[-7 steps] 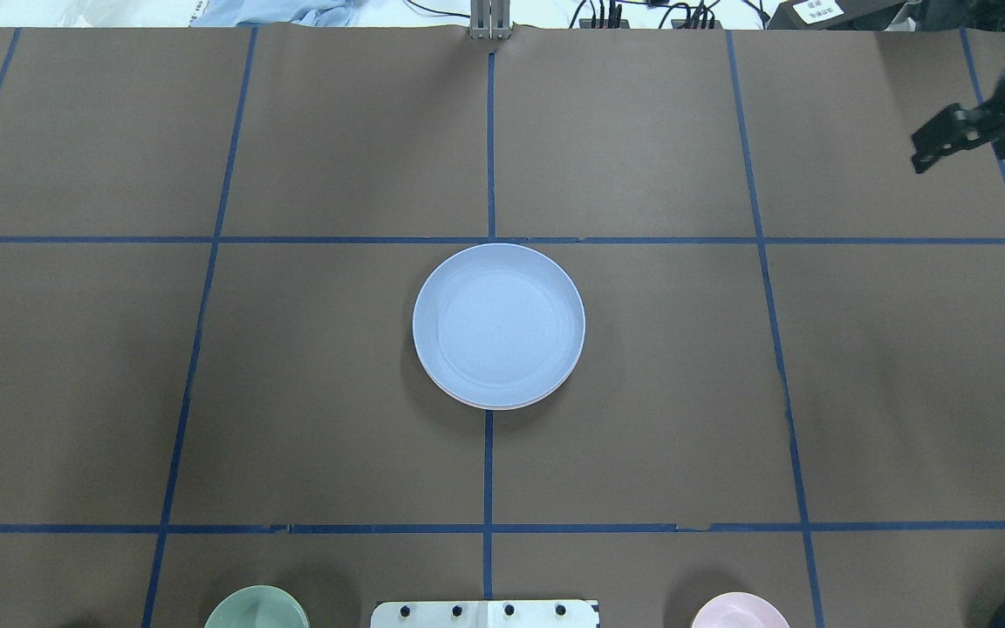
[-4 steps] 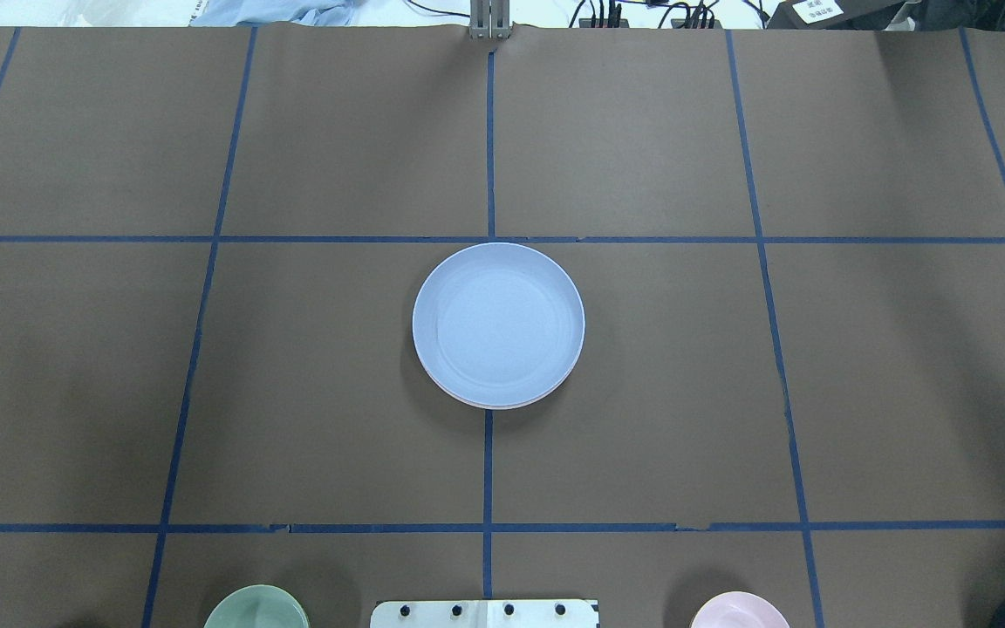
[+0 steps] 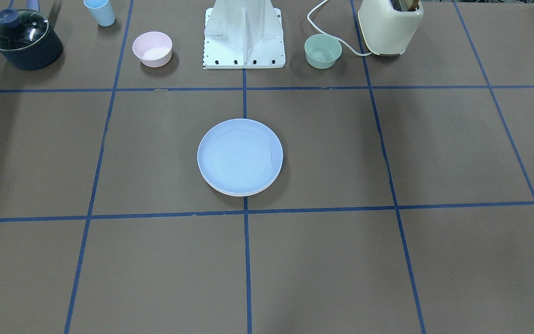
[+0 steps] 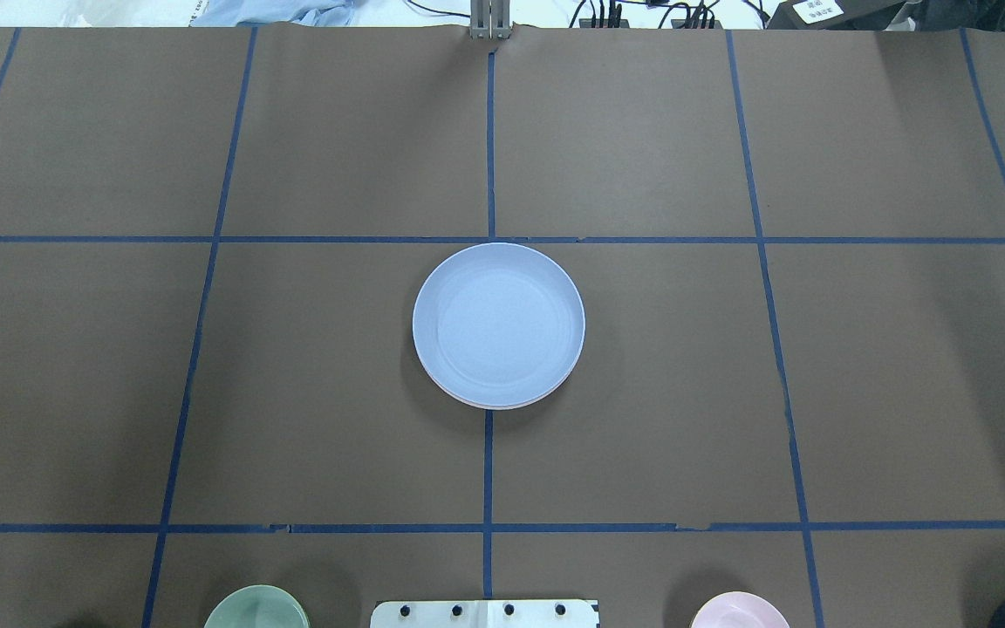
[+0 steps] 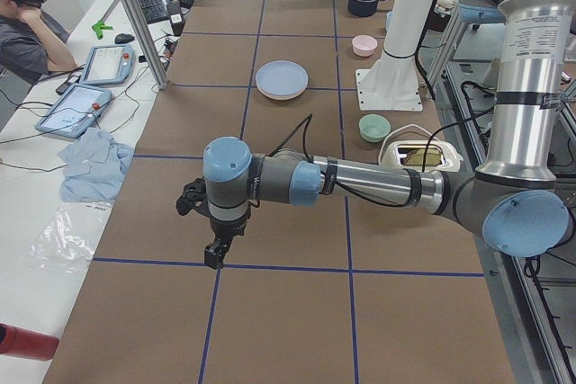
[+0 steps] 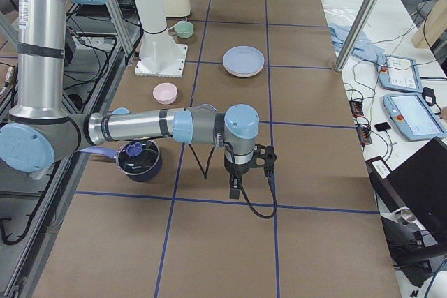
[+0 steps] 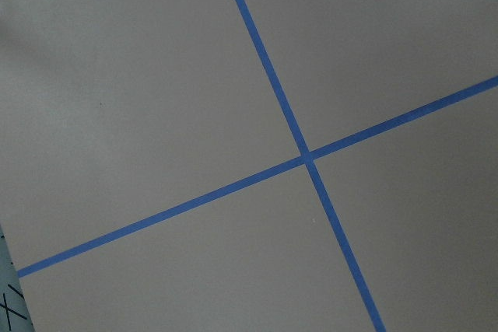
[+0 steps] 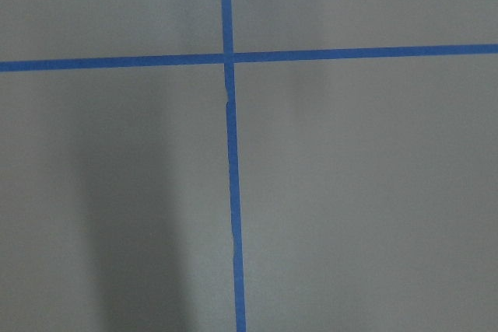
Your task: Stack three plates with pink and blue
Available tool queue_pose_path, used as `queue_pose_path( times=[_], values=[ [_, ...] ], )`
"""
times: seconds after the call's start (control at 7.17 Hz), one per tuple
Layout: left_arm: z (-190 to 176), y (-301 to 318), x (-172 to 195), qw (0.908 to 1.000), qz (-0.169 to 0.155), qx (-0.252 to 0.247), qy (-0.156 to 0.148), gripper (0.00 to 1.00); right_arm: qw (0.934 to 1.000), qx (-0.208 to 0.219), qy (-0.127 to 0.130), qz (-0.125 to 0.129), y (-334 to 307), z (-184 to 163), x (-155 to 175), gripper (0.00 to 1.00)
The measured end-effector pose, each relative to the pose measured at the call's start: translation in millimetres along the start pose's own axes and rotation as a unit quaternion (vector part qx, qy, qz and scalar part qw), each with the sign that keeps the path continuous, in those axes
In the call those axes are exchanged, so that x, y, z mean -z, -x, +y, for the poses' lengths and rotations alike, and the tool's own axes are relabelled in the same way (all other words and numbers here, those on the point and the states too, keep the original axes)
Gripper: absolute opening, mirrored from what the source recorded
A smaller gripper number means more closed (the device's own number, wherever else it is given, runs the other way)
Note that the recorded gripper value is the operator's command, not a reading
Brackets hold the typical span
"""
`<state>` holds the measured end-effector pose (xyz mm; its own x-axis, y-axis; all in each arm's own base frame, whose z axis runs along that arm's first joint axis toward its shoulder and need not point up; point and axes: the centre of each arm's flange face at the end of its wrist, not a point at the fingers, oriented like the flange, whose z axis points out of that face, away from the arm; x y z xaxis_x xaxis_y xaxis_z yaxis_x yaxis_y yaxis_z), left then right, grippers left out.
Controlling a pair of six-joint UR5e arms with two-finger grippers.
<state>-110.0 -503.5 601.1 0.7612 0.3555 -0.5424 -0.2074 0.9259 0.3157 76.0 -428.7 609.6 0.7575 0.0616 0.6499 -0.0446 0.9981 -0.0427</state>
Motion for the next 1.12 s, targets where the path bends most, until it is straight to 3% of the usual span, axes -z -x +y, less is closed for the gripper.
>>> queue_pose_path(
  times=[0.56, 0.84, 1.12],
  values=[
    [8.8, 13.0, 5.6, 0.9988, 0.004, 0.048, 0.011, 1.00, 0.9999, 0.008, -0.012, -0.008, 0.0, 2.8, -0.4, 1.00],
    [6.5, 8.6, 6.6, 0.9973, 0.024, 0.070, 0.002, 1.00, 0.9999, 0.008, -0.012, -0.007, -0.4, 2.8, -0.6, 1.00],
    [5.3, 7.1, 4.9, 0.9976, 0.029, 0.062, -0.010, 1.00, 0.9999, 0.007, -0.013, -0.007, -0.2, 2.3, -0.4, 1.00]
  ],
)
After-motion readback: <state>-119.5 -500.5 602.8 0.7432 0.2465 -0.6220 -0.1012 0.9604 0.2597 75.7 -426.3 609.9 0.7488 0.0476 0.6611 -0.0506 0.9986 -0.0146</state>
